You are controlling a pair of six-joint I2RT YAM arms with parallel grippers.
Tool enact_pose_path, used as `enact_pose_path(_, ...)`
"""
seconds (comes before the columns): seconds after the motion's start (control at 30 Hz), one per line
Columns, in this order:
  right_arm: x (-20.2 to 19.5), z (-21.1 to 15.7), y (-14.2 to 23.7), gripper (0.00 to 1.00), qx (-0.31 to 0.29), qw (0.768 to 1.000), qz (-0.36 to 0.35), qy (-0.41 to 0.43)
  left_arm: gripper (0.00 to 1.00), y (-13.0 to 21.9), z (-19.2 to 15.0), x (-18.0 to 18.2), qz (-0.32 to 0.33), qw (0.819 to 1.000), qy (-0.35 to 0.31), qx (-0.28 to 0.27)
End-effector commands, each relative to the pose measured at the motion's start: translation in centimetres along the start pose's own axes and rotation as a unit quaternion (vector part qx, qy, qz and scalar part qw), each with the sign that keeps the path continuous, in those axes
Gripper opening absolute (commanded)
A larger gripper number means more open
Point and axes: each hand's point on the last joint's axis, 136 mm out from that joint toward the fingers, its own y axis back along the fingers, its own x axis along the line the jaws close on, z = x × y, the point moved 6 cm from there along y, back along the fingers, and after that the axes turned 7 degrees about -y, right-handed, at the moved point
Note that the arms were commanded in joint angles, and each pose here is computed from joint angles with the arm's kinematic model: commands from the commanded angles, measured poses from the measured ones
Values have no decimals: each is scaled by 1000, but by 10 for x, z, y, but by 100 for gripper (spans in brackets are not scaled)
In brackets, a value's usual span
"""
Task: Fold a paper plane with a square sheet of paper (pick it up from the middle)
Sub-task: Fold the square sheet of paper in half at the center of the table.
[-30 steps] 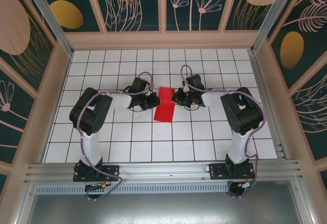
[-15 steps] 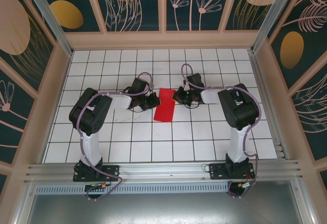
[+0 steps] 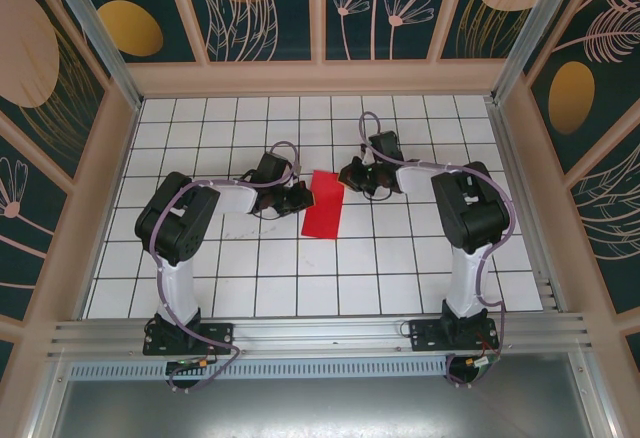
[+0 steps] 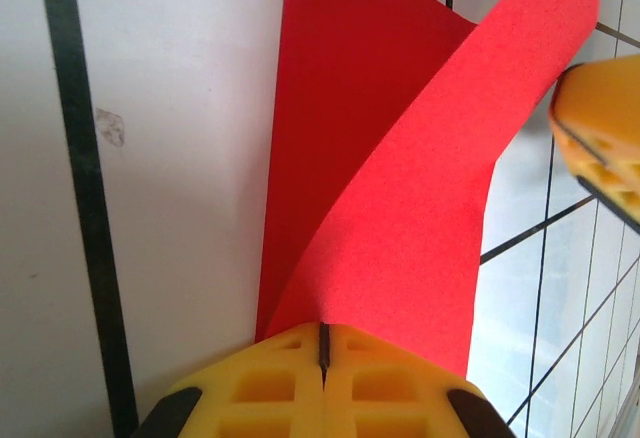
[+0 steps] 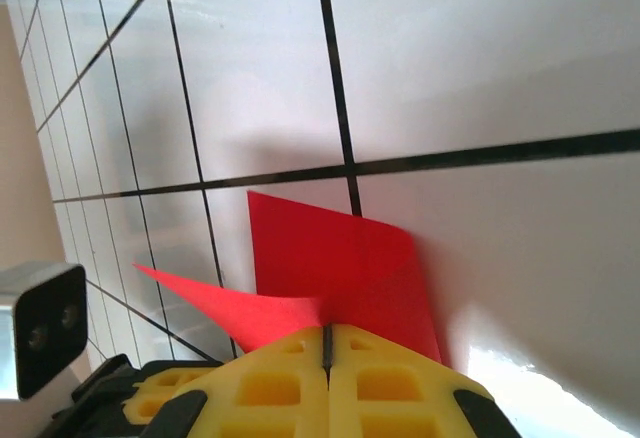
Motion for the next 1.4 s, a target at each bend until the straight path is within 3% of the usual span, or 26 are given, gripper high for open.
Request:
enact_pose_path(0.0, -11, 4, -11, 1, 6, 1000, -10, -2, 0, -5, -40, 37, 78, 994, 36, 66)
enact_pose_path(0.27, -36, 2, -22, 1, 8, 997, -78, -23, 0, -5, -40, 38, 79, 994, 36, 66)
enact_pose_path(0.53, 9, 18, -3, 1, 1, 1000, 12, 2, 0, -6, -41, 38, 79, 994, 35, 67)
enact_pose_path(0.67, 11, 24, -5, 1, 5, 1000, 24, 1, 0, -6, -41, 38, 78, 994, 36, 68)
enact_pose_path(1.1, -48, 13, -34, 1, 24, 995, -89, -43, 0, -5, -42, 38, 77, 994, 36, 68)
enact_pose_path(1.27, -54, 16, -28, 0, 24, 986, -148, -74, 0, -4, -42, 38, 78, 994, 36, 69)
enact_pose_path(1.37, -54, 15, -31, 0, 58, 983, -151, -92, 0, -4, -42, 38, 78, 994, 35, 68)
